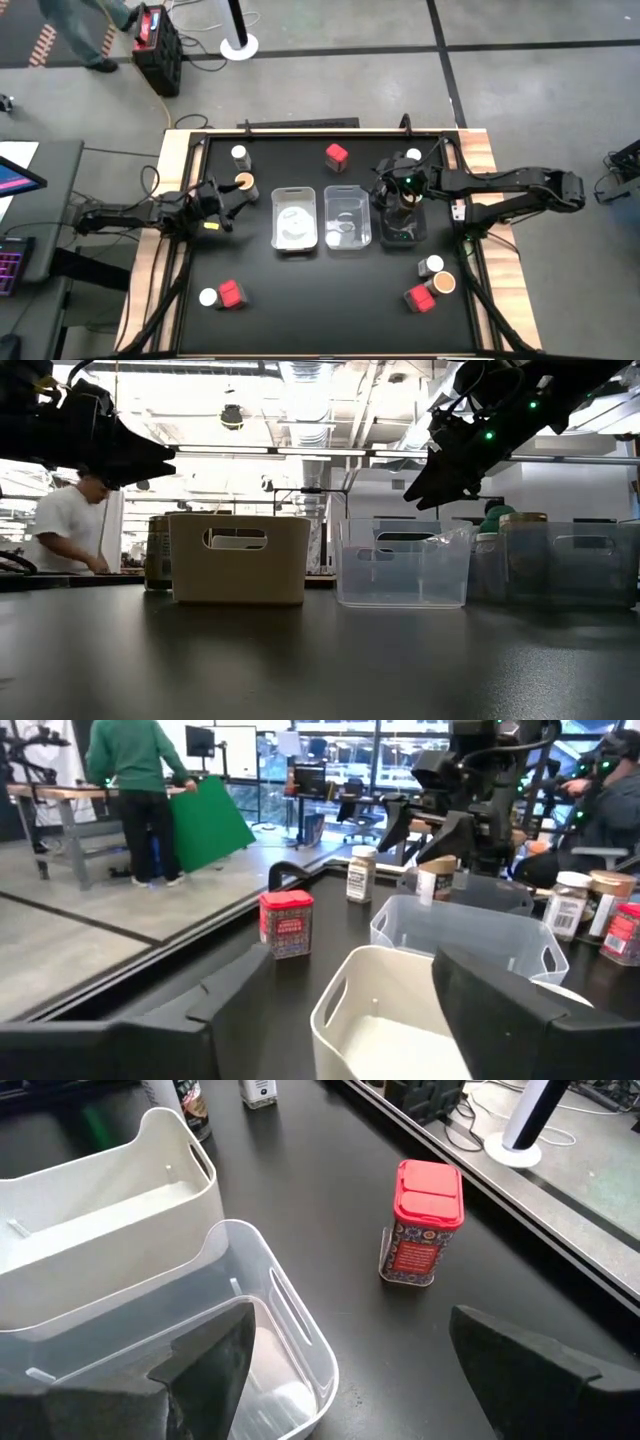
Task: Sort spices by type
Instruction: Put the top left white seasoning bottle into the transparent bin
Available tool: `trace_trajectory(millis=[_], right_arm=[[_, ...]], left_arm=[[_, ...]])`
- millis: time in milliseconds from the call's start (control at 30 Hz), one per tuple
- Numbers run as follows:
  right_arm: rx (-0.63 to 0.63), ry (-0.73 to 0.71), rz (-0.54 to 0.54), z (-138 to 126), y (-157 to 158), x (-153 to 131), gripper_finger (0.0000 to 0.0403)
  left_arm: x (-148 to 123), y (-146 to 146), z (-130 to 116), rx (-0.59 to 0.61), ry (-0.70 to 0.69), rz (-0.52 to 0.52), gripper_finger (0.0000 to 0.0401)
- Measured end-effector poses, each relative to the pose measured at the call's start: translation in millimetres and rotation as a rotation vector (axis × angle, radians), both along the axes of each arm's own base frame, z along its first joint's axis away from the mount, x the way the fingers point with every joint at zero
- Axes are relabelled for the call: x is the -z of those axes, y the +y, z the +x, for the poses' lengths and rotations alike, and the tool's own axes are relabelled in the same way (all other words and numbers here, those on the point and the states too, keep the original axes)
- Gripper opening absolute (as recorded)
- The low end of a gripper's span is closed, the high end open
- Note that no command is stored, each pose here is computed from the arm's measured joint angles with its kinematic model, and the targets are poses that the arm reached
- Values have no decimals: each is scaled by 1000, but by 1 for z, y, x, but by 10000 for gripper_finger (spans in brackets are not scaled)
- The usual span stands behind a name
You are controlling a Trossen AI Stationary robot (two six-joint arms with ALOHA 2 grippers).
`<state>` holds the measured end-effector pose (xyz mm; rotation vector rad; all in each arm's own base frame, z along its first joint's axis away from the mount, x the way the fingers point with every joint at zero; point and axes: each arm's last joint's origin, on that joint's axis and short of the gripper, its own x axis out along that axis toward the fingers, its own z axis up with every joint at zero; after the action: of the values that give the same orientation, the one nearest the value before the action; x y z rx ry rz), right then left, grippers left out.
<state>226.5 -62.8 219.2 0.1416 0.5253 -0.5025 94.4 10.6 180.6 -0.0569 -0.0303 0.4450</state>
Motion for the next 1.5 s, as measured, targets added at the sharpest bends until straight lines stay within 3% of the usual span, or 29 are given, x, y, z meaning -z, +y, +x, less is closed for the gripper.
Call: trace_trajectory(millis=[100, 200, 333, 667, 900, 1067, 1333, 1500], right_arm=[[1, 0, 1, 0, 0, 0, 363], [2, -1, 2, 0, 0, 0, 363], [1, 0, 2, 0, 0, 0, 363], [-51, 11, -17, 2, 9, 0, 363], [-74, 10, -17, 3, 14, 0, 363], [-89, 14, -24, 4, 17, 0, 363], [-100, 17, -31, 4, 18, 0, 363], [-101, 18, -31, 4, 18, 0, 363]], left_arm=[[0, 0, 0, -1, 6, 16, 284], [0, 0, 0, -1, -44, -80, 287], [-6, 4, -4, -116, -44, -122, 282], [-77, 18, -11, -318, 124, -141, 275], [-124, 40, 14, -475, 379, -183, 274], [-145, 71, 43, -474, 594, -254, 274], [-126, 123, 70, -445, 991, -338, 274], [-110, 146, 73, -451, 1086, -369, 274]])
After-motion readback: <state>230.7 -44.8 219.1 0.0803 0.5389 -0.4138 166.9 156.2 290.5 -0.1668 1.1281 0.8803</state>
